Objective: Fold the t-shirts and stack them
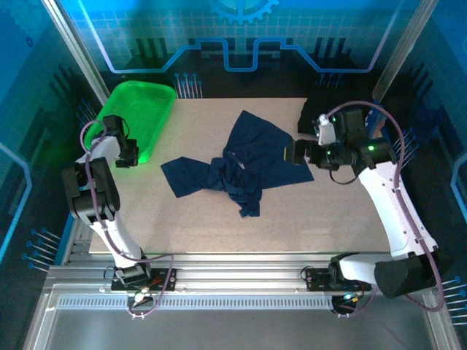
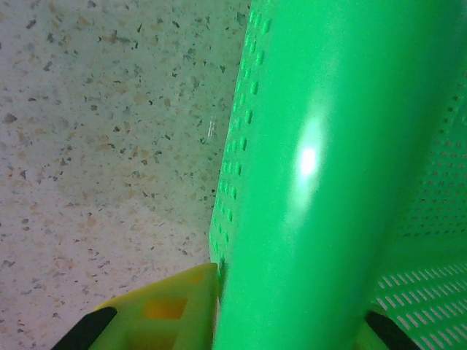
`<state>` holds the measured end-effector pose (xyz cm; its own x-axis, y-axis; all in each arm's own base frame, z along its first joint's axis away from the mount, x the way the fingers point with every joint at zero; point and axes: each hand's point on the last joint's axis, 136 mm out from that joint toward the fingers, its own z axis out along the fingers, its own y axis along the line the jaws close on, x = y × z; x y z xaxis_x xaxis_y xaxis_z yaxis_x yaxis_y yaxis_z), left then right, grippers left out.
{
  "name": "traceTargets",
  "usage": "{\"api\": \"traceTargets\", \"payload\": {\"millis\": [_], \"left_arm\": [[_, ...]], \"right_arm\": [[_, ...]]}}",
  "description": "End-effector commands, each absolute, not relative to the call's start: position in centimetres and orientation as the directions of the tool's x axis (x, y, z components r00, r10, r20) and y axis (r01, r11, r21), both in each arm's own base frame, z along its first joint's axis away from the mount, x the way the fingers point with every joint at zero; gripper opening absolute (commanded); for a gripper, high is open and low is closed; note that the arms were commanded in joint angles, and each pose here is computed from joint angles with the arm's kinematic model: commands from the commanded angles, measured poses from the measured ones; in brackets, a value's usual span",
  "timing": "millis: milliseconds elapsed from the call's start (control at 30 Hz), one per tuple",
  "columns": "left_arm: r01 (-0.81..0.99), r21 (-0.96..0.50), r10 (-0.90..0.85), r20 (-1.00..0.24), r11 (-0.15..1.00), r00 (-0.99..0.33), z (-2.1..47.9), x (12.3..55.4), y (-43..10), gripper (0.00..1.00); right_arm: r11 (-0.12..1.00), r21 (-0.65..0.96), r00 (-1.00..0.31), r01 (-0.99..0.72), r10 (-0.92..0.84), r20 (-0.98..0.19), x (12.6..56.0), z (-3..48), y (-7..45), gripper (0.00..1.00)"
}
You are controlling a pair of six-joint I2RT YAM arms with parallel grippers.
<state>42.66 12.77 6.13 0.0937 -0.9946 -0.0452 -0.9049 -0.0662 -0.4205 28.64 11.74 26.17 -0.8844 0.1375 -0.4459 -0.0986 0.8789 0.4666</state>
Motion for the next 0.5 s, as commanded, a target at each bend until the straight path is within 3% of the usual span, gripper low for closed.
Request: {"api": "traceTargets", "payload": {"millis": [0, 133, 167, 200, 233, 300, 467], "left_arm": [[-0.877, -0.449, -0.977, -0.04, -0.169, 0.209, 6.1, 43.0, 14.3, 0.05], [-0.872, -0.466, -0.983, -0.026, -0.149, 0.182, 5.8, 44.3, 14.6, 0.12], [-0.867, -0.481, -0.987, -0.027, -0.125, 0.157, 6.0, 45.1, 14.4, 0.25], [-0.856, -0.507, -0.991, -0.022, -0.104, 0.134, 6.4, 46.0, 14.3, 0.49], [-0.847, -0.524, -0.993, -0.019, -0.088, 0.115, 6.7, 46.4, 14.1, 0.62], [-0.818, -0.574, -0.997, -0.029, -0.039, 0.068, 8.4, 47.5, 13.6, 0.99], [-0.755, -0.634, -0.986, -0.118, 0.167, -0.119, 14.6, 47.7, 10.9, 0.99]], "right_arm": [[0.893, 0.449, -0.929, -0.018, 0.151, -0.339, 26.6, 22.6, 10.3, 1.0], [0.894, 0.447, -0.944, 0.028, 0.171, -0.284, 26.1, 20.3, 9.8, 1.0], [0.898, 0.438, -0.95, 0.045, 0.175, -0.26, 26.0, 19.3, 9.7, 1.0], [0.904, 0.423, -0.953, 0.067, 0.183, -0.242, 26.2, 18.2, 9.4, 1.0], [0.908, 0.41, -0.955, 0.087, 0.193, -0.226, 26.3, 17.2, 9.2, 1.0], [0.906, 0.406, -0.954, 0.122, 0.22, -0.204, 27.2, 15.3, 8.8, 1.0], [0.887, 0.427, -0.949, 0.177, 0.268, -0.164, 30.2, 12.4, 8.8, 1.0]]}}
